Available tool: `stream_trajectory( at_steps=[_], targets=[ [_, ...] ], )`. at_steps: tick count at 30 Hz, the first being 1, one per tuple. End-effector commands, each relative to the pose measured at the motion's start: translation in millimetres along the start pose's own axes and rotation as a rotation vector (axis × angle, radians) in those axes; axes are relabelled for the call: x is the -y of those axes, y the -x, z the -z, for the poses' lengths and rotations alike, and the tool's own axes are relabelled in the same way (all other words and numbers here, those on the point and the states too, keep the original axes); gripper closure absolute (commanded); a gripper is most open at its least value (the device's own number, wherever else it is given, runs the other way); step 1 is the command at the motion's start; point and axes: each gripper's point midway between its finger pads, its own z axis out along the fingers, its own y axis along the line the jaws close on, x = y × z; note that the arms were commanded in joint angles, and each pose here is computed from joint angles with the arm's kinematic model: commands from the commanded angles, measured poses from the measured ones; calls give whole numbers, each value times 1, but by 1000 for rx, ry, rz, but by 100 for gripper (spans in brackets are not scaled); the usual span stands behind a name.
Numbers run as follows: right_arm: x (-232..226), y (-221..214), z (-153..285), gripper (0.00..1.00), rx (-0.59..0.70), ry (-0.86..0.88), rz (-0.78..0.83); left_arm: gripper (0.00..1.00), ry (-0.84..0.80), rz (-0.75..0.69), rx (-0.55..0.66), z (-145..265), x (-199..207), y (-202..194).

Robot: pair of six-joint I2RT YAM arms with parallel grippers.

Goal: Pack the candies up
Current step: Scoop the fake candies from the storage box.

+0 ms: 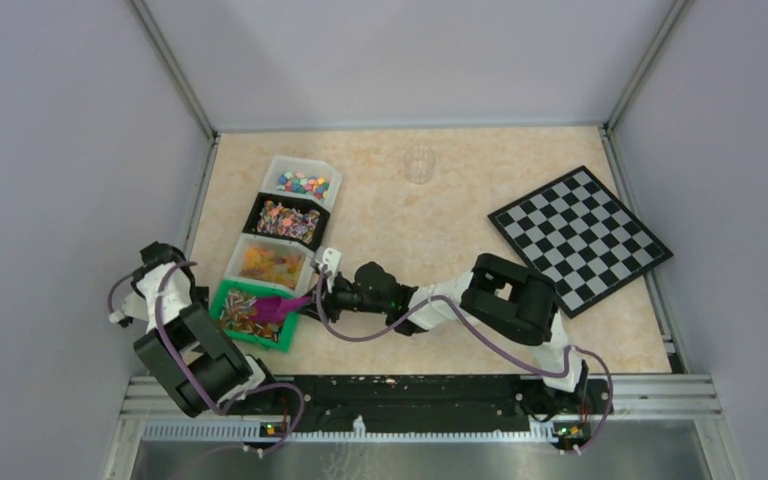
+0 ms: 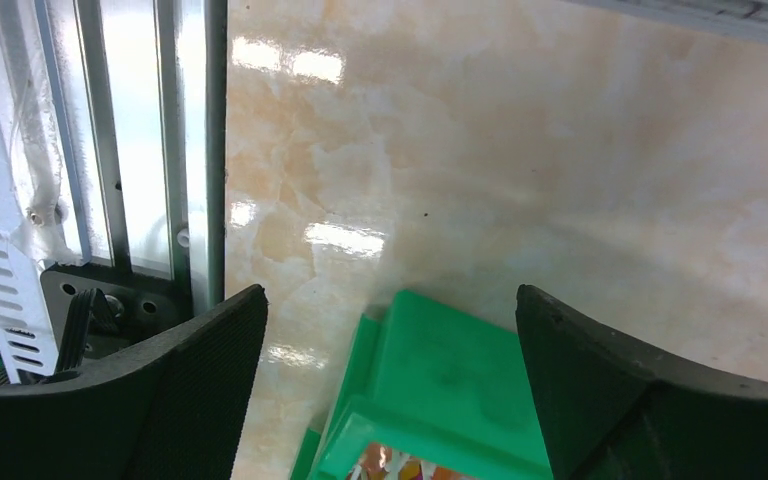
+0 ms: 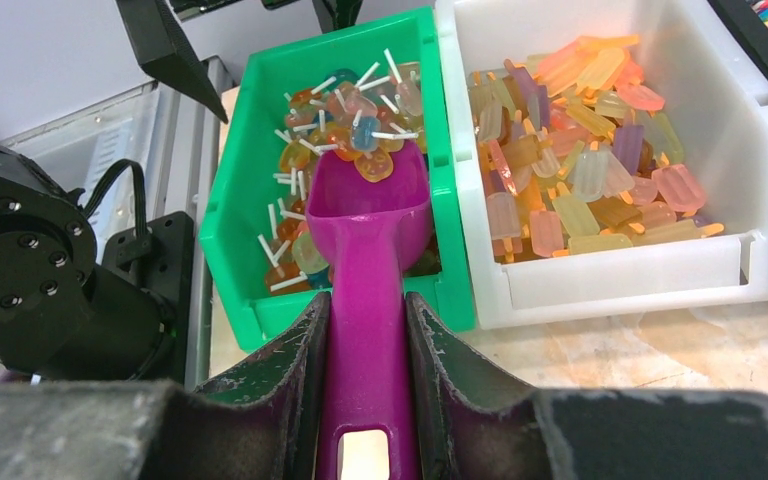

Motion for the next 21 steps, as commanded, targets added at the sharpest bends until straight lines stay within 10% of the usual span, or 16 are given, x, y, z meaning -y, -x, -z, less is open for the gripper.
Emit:
stream_trajectory(
  at_steps=[1, 21],
  targets=[
    [-3, 46, 7, 100, 145, 25, 54, 1, -69, 14, 57, 23, 8, 18],
    [-6, 69, 27, 100, 236, 23, 99, 1, -167, -12, 125, 57, 18, 41]
  ],
)
